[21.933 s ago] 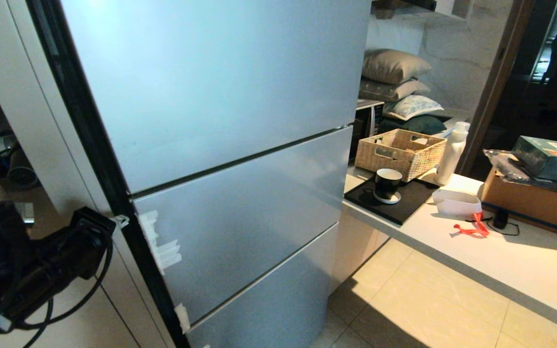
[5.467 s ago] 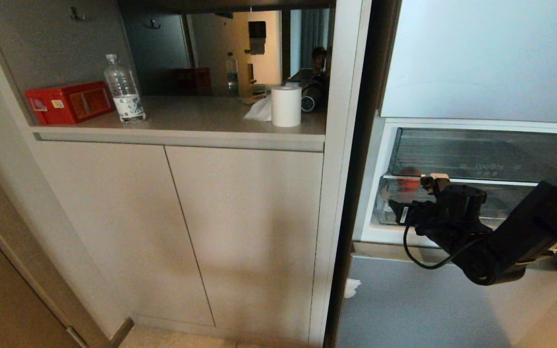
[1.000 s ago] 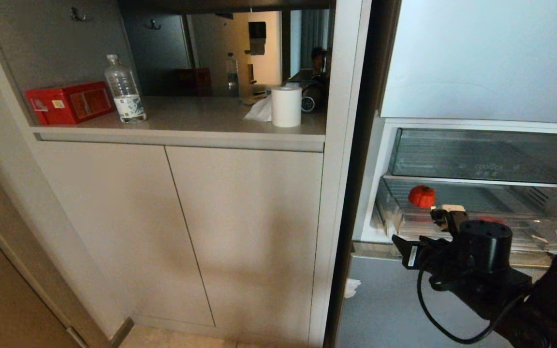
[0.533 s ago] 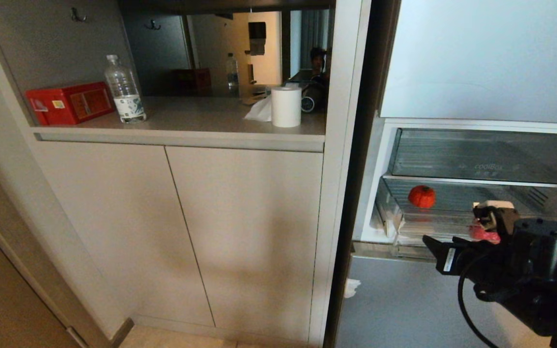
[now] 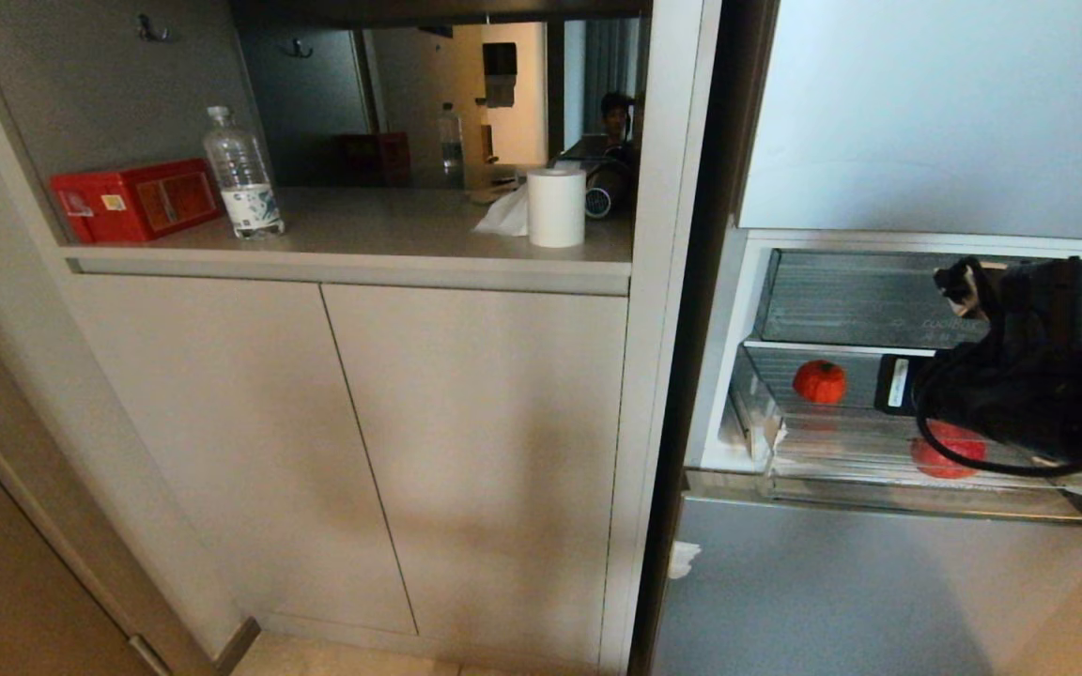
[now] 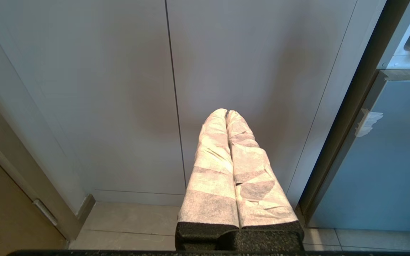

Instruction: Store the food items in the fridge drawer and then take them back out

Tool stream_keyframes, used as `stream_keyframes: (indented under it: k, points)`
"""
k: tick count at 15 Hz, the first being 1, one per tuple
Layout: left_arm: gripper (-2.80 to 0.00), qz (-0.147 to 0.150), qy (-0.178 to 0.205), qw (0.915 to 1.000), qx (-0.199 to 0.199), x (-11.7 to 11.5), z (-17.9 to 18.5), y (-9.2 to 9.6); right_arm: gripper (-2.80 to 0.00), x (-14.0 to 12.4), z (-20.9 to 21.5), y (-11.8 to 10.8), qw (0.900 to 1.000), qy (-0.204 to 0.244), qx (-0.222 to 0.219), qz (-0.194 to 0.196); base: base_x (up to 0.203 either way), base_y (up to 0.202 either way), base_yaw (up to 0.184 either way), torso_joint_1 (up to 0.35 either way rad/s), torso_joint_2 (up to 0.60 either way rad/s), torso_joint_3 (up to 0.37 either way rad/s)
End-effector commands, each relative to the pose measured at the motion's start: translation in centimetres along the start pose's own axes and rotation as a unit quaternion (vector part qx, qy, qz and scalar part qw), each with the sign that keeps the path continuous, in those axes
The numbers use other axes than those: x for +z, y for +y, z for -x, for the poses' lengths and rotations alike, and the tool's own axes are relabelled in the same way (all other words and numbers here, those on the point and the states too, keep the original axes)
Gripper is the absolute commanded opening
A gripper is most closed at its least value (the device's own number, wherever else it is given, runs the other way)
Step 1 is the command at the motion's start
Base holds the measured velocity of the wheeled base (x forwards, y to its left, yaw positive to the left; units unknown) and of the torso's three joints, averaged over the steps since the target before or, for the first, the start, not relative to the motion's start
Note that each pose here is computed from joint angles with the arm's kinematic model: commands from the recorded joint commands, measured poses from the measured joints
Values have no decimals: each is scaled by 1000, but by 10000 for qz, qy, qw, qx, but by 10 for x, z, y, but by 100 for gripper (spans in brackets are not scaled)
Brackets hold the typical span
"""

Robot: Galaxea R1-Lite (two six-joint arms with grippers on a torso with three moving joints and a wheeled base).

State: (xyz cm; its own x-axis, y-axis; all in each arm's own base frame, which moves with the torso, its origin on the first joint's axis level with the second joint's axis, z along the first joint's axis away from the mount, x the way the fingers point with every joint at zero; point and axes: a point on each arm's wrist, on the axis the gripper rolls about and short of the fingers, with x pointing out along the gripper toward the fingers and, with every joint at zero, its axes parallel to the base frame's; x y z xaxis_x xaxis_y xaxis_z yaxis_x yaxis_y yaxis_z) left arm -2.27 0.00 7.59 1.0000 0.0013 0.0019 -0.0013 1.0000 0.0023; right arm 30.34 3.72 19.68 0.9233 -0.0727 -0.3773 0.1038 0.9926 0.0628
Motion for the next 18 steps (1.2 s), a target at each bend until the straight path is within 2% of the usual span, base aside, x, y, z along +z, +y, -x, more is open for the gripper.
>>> stream_keyframes:
  k: [1,7,13,15,18]
  points:
    - [-280,-3,10,10000,1,-1,0,0,-280,0,-36,2,9989,444,-133,56,0,0,0,0,0,0]
    - [-280,-4,10,10000,1,-1,0,0,-280,-5,-76,2,9967,758,-263,72,0,0,0,0,0,0]
    - [-280,3,10,10000,1,-1,0,0,-280,-16,-87,-1,9943,1009,-334,109,0,0,0,0,0,0]
    - [-280,4,10,10000,1,-1,0,0,-280,-16,-81,-4,9880,1479,-394,188,0,0,0,0,0,0]
    - [-280,-4,10,10000,1,-1,0,0,-280,-6,-55,-10,9801,1934,-376,227,0,0,0,0,0,0]
